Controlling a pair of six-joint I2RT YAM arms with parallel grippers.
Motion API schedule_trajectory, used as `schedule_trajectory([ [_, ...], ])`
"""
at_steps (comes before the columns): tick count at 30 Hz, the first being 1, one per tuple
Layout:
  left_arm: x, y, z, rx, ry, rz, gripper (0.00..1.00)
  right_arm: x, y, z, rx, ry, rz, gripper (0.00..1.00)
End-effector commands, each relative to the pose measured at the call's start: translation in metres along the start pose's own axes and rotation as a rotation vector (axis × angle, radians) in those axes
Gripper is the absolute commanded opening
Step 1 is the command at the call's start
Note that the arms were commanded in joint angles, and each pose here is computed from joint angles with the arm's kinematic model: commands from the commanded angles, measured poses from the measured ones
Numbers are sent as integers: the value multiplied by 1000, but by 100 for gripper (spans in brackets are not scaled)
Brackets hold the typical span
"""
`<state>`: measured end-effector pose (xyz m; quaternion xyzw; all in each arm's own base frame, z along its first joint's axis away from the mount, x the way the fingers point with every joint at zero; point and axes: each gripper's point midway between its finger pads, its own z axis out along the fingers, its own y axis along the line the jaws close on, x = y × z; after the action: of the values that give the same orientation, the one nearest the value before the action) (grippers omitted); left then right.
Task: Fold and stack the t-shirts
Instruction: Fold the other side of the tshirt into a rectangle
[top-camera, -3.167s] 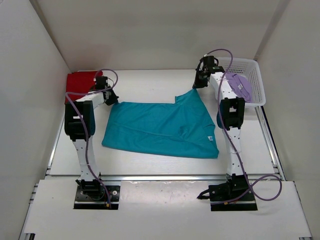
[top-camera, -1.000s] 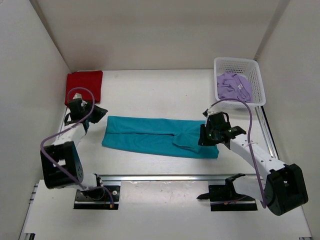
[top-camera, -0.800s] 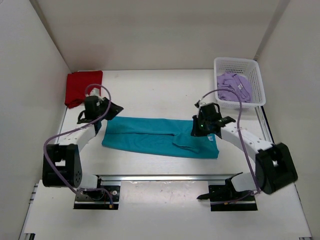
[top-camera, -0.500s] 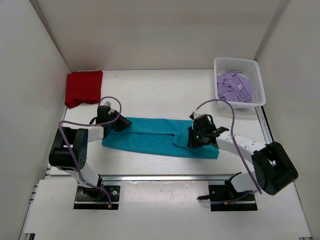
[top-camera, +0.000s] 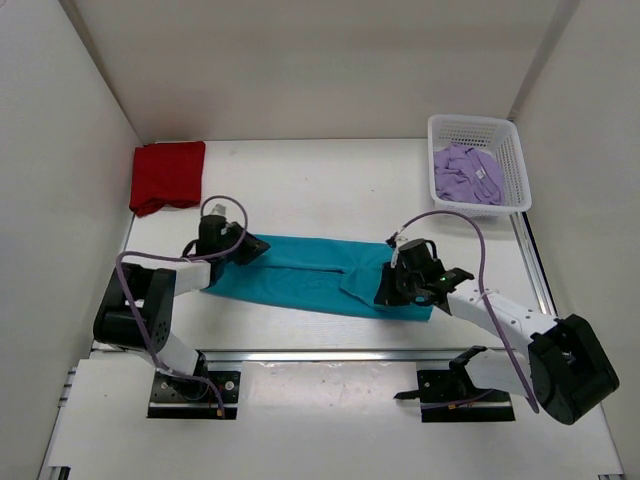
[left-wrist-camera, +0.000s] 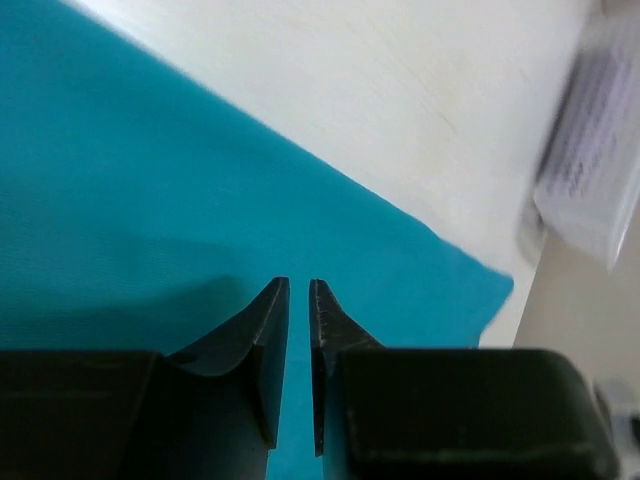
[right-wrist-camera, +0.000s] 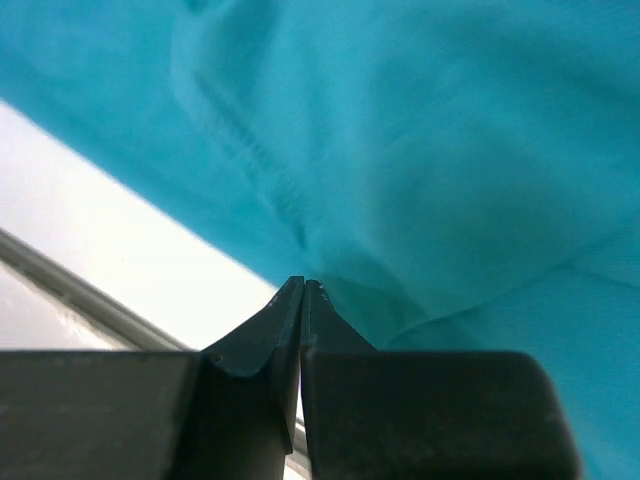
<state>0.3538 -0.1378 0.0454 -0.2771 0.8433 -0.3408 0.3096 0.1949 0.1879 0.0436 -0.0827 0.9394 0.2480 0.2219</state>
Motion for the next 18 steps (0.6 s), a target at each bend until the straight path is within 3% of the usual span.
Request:
schedule_trajectory([
  [1, 12, -56, -4, 102, -20, 144, 26, -29, -10, -7, 7, -102, 31, 0],
  [5, 46, -69, 7, 134, 66, 184, 26, -5, -13, 7, 29, -17, 33, 0],
  [9, 42, -48, 11, 124, 85, 95, 25, 13, -11, 9, 32, 21, 30, 0],
  [14, 35, -15, 2, 112, 74, -15, 24, -37, -13, -8, 22, -83, 30, 1],
  [18, 37, -4, -10, 80, 54, 8, 25, -85, -22, -10, 33, -199, 44, 5],
])
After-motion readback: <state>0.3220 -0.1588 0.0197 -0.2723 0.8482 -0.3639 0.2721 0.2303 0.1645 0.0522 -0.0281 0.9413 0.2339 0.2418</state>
